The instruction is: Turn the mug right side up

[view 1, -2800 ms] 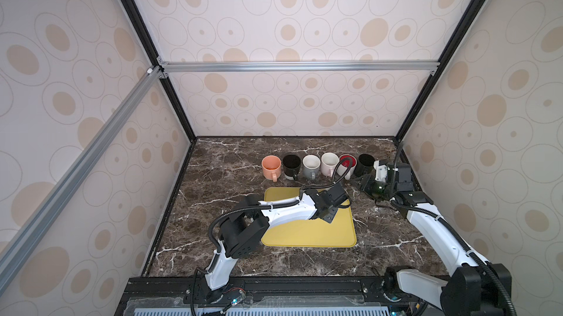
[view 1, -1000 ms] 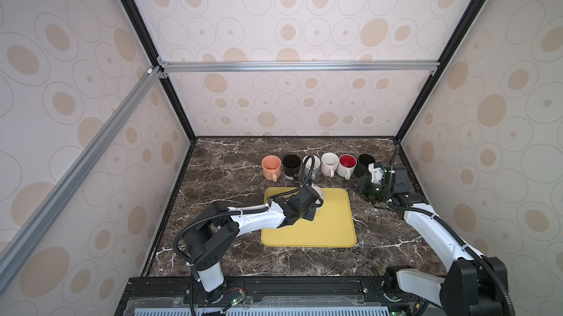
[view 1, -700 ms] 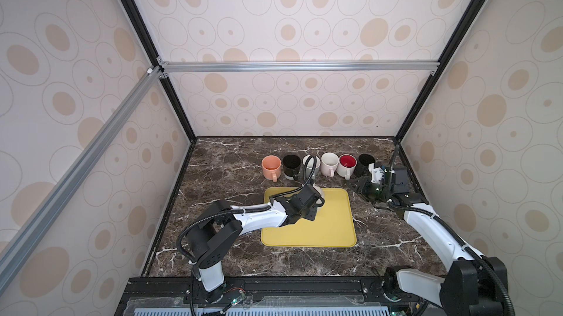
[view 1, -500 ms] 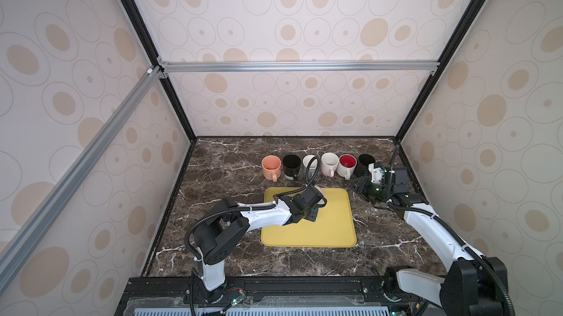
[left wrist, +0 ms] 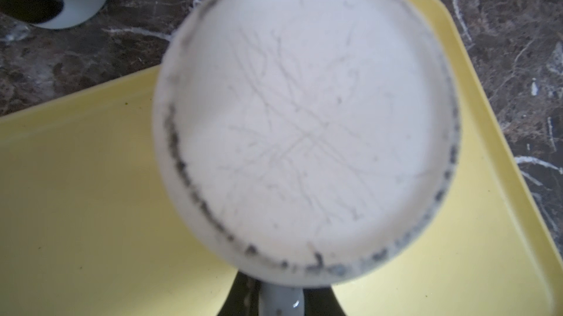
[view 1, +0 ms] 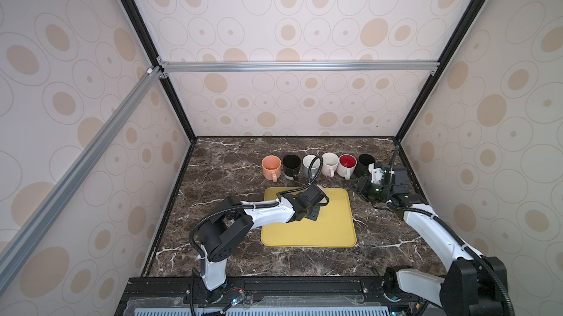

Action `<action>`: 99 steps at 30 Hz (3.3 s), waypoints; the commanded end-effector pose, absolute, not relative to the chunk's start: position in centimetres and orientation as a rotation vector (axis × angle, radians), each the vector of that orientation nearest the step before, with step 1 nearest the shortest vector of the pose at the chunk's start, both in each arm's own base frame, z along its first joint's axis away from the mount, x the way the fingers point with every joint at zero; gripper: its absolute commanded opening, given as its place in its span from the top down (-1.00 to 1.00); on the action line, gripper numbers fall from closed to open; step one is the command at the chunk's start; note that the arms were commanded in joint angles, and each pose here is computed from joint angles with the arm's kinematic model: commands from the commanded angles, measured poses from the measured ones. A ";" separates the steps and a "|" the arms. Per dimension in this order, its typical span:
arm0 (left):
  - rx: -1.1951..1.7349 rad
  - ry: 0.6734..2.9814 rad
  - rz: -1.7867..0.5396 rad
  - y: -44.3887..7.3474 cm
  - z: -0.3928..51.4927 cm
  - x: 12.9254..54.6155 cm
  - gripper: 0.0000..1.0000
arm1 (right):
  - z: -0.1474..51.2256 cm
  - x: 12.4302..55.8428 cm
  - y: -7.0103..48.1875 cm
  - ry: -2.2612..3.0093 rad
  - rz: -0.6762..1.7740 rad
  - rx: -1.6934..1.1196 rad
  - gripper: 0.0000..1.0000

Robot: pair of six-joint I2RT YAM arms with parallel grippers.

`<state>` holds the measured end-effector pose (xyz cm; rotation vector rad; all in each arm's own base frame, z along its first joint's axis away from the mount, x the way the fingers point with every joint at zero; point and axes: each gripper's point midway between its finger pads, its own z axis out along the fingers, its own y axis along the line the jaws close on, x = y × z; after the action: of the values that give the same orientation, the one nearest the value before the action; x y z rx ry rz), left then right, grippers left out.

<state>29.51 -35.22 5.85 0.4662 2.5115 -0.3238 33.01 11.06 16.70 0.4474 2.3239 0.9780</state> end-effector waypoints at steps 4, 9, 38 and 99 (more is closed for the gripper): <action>0.524 2.500 -0.389 -36.3 6.7 29.1 1.00 | 16.5 32.8 11.3 2.326 0.989 0.441 0.29; 0.494 2.458 -0.689 -37.9 9.8 28.5 1.00 | 17.0 32.5 11.9 2.327 1.032 0.422 0.30; 0.043 1.629 -1.567 -31.2 34.9 30.8 1.00 | 35.6 27.9 19.2 1.885 1.563 -0.054 0.20; 0.034 1.107 -1.989 -25.1 43.3 27.7 1.00 | 41.0 29.4 30.8 1.763 1.556 -0.280 0.35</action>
<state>30.39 -26.31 38.69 -0.0927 1.3202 -1.9343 29.41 30.84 38.67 -0.2636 1.8404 1.5170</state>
